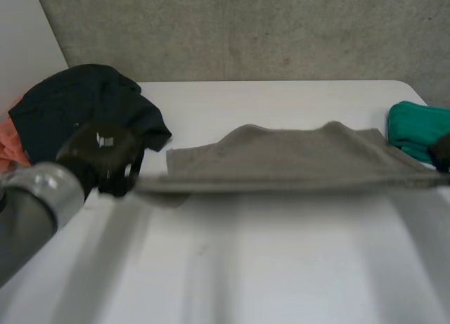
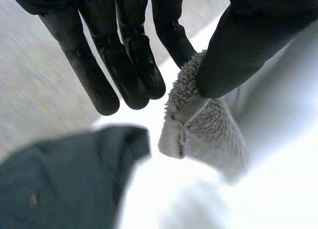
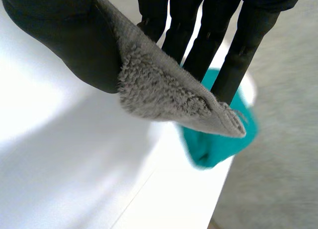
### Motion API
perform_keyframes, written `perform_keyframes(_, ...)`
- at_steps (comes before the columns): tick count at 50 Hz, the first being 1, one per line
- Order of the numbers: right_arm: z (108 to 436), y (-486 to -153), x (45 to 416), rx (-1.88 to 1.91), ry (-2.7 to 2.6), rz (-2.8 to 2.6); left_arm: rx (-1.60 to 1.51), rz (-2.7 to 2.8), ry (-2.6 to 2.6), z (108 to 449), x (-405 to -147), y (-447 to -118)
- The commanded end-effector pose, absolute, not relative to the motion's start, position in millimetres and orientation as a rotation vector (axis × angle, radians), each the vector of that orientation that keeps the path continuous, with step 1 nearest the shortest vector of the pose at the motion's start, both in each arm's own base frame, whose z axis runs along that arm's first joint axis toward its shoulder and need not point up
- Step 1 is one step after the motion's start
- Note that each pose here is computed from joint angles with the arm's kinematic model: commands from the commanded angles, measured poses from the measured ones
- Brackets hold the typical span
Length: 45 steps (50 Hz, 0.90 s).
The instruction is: Fold the laundry.
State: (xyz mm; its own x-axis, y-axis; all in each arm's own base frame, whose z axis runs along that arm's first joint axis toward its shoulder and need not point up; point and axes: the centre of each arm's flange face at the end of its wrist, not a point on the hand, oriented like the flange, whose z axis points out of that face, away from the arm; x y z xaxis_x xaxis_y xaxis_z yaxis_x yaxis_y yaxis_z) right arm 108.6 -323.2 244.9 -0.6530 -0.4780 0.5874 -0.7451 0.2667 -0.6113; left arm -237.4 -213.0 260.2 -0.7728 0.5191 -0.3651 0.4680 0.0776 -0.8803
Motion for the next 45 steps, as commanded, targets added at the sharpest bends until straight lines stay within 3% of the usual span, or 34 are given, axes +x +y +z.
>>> perform_keyframes(1, 233.4, -287.8, 107.2, 1.377, -2.3, 1.065, -1.424, 1.474, -2.419, 231.4, -220.3, -165.2)
perform_keyframes(5, 228.9, -299.8, 107.7, 1.332, -2.247, 1.143, -1.437, 1.485, -2.405, 223.0, -224.5, -176.0)
perform_keyframes(11, 206.5, -339.5, 100.5, 1.196, -2.241, 1.235, -1.411, 1.65, -2.348, 201.4, -249.9, -235.2)
perform_keyframes(18, 210.8, -375.1, 153.1, 1.198, -2.084, 1.459, -1.342, 1.957, -2.198, 207.9, -282.0, -310.3)
perform_keyframes(20, 231.8, -398.6, 166.7, 1.137, -1.929, 1.594, -1.301, 2.086, -2.126, 220.4, -289.8, -329.9)
perform_keyframes(23, 271.2, -424.7, 174.5, 0.988, -1.735, 1.768, -1.142, 2.454, -1.854, 274.6, -303.9, -365.2)
perform_keyframes(24, 301.5, -436.2, 178.1, 0.87, -1.61, 1.892, -1.085, 2.553, -1.763, 292.5, -306.3, -371.1)
perform_keyframes(26, 332.1, -442.5, 181.6, 0.753, -1.494, 2.024, -0.902, 2.811, -1.492, 339.6, -306.6, -384.7)
perform_keyframes(27, 355.9, -444.2, 185.9, 0.666, -1.399, 2.14, -0.842, 2.871, -1.41, 351.0, -306.8, -386.3)
perform_keyframes(31, 387.4, -443.2, 188.3, 0.536, -1.26, 2.317, -0.603, 3.055, -1.164, 384.9, -300.5, -392.2)
perform_keyframes(36, 378.4, -442.0, 191.3, 0.548, -1.307, 2.322, -0.623, 3.01, -1.302, 369.8, -292.7, -399.0)
perform_keyframes(45, 305.9, -435.9, 211.2, 0.765, -1.575, 2.205, -0.822, 2.655, -1.759, 268.7, -285.9, -388.9)
